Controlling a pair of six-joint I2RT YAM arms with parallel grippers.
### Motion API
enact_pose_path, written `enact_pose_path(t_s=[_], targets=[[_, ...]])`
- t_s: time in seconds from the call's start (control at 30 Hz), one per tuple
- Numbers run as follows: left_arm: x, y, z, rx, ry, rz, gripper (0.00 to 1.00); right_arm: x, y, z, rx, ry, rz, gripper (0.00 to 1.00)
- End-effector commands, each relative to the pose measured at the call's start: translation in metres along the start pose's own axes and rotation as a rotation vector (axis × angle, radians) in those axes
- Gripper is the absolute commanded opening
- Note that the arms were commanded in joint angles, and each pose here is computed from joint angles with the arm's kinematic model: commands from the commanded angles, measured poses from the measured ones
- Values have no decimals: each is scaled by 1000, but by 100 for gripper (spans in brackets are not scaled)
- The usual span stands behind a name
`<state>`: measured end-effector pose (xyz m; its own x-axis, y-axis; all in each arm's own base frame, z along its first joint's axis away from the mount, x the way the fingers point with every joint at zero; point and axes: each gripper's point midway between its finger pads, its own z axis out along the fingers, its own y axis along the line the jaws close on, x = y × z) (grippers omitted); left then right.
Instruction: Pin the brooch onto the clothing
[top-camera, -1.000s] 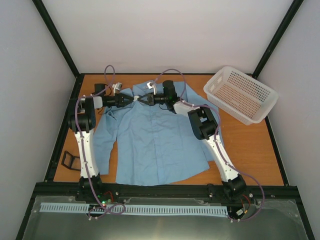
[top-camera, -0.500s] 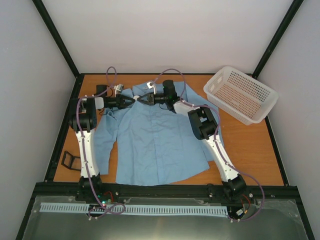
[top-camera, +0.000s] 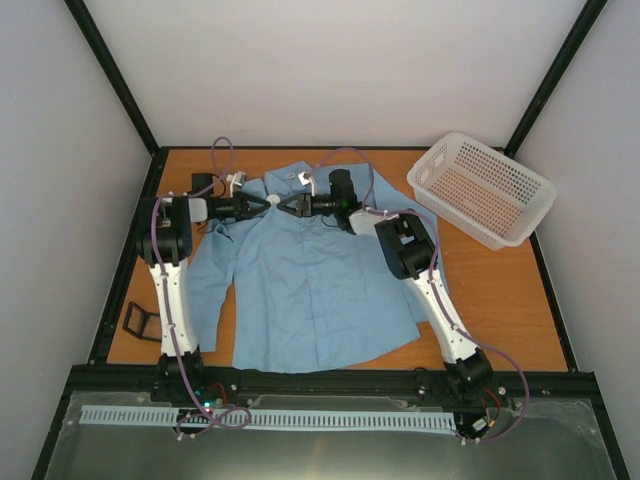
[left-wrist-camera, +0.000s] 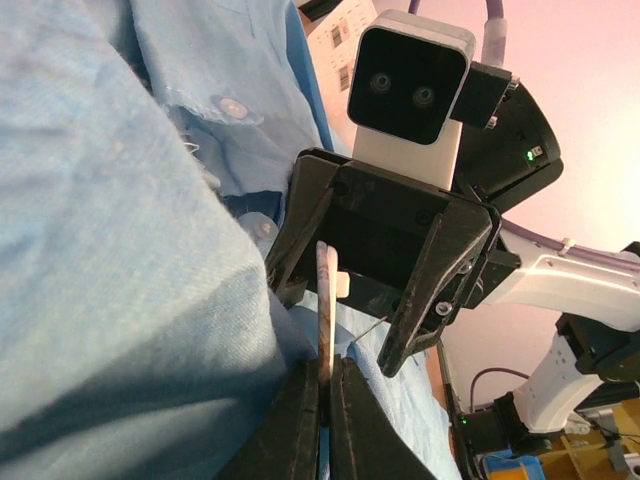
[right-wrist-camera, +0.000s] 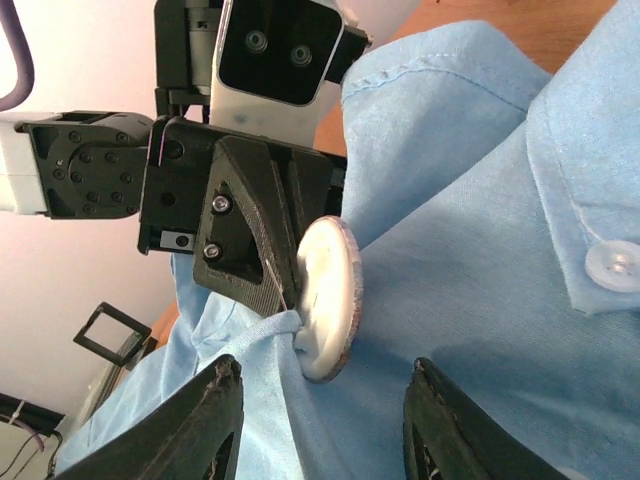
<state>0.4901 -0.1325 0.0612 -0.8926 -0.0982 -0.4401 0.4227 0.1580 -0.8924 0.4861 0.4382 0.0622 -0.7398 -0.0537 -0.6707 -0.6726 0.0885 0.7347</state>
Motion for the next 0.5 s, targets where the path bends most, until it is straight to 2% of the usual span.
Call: enact_pose_path(t_s=[0.0, 0.2, 0.37, 0.47], targets=[[-13, -16, -3, -36, -25, 107, 1, -15, 11, -1, -20, -23, -7, 43], [-16, -20, -4, -80, -41, 147, 1, -13, 6, 3, -11, 1, 9, 38], [-16, -25, 1, -98, -33, 197, 1, -10, 6, 5, -18, 47, -26, 42], [-18, -26, 3, -97, -27, 205, 1, -10, 8, 7, -25, 69, -50, 47]])
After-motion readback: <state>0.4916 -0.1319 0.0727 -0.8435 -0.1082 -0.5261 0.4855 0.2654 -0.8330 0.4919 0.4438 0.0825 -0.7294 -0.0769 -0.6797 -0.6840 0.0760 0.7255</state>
